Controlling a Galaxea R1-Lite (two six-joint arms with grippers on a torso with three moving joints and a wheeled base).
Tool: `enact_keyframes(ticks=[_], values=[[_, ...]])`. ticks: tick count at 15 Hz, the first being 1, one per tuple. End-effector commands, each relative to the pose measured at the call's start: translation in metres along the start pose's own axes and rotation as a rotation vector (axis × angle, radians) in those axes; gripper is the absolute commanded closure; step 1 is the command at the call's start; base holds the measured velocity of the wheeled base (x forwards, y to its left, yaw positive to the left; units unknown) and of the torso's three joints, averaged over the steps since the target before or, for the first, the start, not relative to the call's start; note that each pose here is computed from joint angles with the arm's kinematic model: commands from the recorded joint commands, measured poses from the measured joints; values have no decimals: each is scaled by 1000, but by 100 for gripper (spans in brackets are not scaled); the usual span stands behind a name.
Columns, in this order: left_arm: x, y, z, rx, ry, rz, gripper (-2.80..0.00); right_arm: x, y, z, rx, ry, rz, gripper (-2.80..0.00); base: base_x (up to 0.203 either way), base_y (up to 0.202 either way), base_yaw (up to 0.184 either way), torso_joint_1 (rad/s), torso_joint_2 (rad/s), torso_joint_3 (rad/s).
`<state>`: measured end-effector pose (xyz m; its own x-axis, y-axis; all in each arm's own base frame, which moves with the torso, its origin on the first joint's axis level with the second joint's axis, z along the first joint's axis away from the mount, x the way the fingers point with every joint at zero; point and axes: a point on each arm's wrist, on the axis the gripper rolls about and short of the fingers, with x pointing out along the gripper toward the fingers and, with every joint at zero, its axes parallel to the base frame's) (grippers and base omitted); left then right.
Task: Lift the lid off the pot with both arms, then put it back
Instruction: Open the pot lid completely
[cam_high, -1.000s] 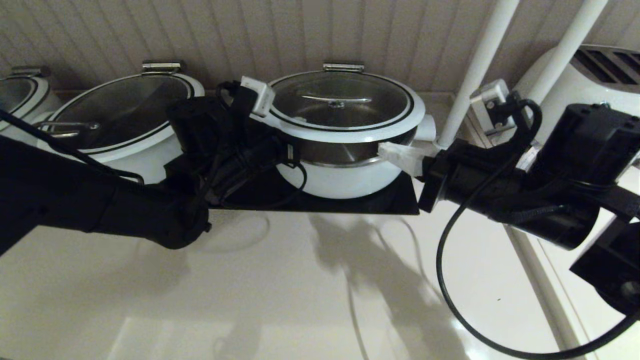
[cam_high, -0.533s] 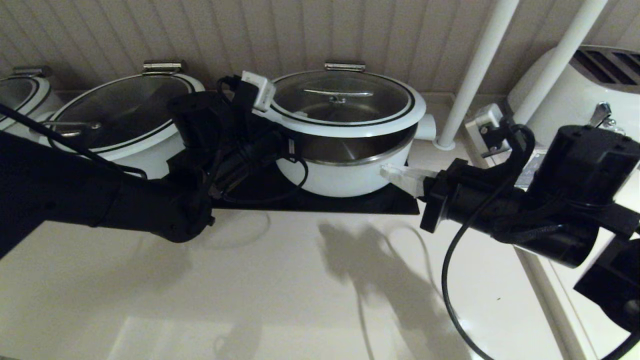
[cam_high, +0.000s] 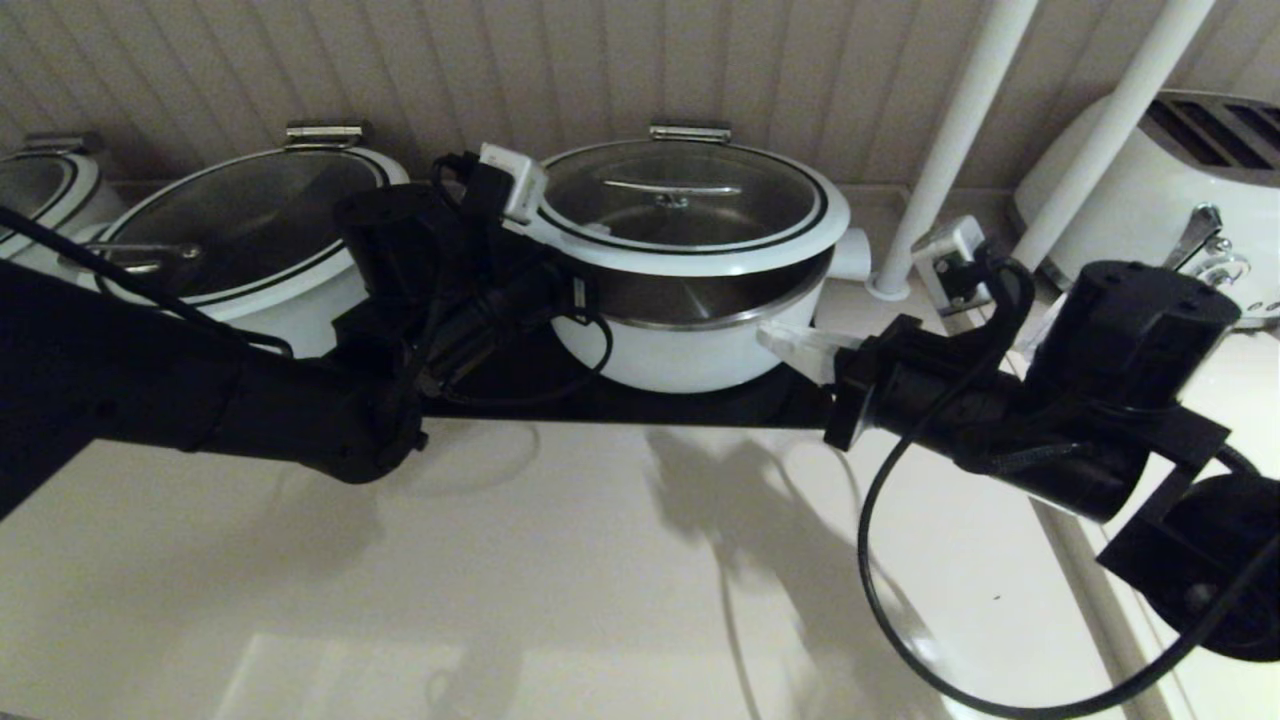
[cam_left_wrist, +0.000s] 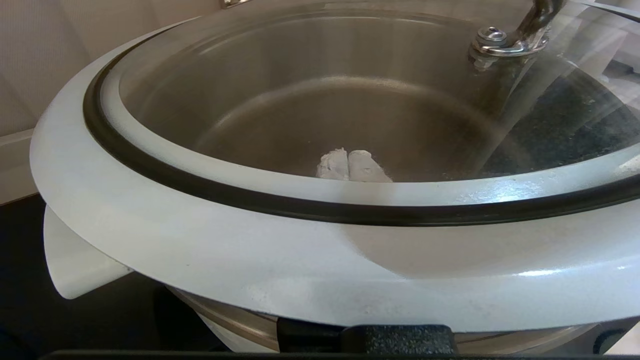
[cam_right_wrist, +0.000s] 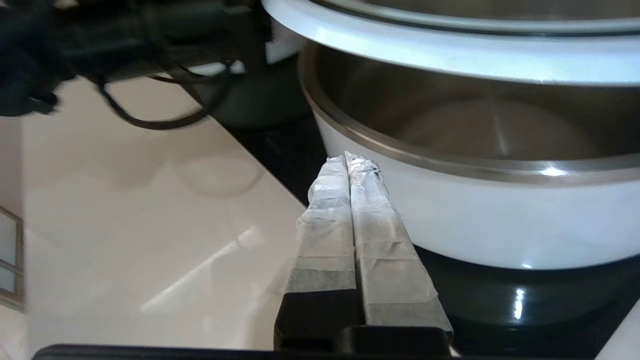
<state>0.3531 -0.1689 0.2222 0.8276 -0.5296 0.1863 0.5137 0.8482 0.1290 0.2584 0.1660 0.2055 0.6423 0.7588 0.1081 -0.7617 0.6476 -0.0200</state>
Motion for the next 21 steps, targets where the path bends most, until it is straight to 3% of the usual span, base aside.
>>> enact_keyframes(ticks=[1, 4, 10, 21], values=[[0, 1, 0, 3, -6, 2, 0, 6, -7, -7, 2, 13, -12, 0, 0, 0, 0, 0, 0, 0], [0, 1, -1, 1, -3, 1, 0, 12, -19, -11, 1, 15, -42, 0, 0, 0, 0, 0, 0, 0], [0, 1, 0, 1, -5, 3, 0, 35, -43, 7, -38, -68, -80, 0, 0, 0, 0, 0, 0, 0], [3, 4, 2, 4, -18, 9, 0, 51, -51, 4, -42, -79, -83, 0, 0, 0, 0, 0, 0, 0]])
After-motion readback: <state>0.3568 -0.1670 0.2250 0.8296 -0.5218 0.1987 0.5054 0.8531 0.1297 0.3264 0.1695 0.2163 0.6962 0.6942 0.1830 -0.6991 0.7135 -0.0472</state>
